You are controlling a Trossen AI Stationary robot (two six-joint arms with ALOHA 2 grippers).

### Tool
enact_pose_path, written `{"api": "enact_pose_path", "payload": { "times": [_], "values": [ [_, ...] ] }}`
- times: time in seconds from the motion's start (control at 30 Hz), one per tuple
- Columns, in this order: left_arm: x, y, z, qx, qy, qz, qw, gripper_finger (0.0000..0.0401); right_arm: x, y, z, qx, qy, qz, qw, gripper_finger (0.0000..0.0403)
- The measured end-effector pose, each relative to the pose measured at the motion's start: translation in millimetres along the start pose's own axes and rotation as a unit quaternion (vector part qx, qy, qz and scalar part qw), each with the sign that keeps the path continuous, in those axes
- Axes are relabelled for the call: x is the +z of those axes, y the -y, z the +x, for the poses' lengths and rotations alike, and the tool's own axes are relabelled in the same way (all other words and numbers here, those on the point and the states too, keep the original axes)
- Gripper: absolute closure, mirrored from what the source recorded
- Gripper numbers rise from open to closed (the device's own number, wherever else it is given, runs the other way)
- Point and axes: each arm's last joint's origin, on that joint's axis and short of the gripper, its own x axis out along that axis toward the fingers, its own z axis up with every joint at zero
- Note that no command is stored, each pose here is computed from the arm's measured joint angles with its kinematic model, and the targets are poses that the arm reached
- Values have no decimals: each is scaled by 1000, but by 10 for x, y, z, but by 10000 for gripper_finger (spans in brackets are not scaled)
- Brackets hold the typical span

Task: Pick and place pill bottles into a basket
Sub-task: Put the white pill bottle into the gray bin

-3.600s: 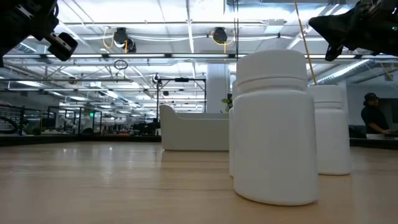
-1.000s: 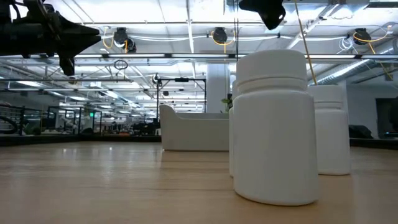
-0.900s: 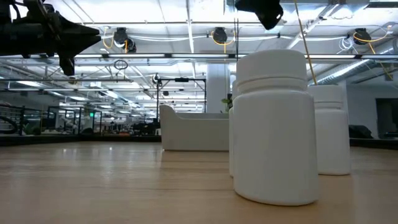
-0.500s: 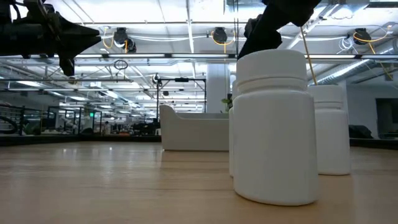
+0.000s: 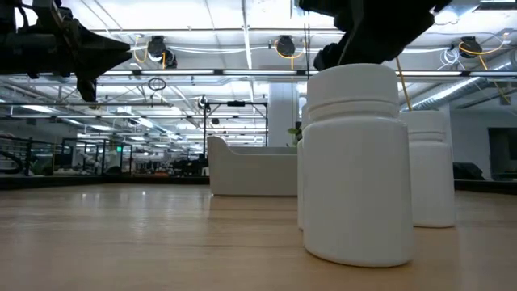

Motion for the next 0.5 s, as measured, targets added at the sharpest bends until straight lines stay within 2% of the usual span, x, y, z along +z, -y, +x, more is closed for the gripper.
{"api": "enact_pose_path", "payload": {
  "times": [0.5],
  "values": [
    [1, 0, 0, 0, 1, -1, 1000, 329, -108, 21, 273, -10, -43, 3, 999, 83]
  ]
}}
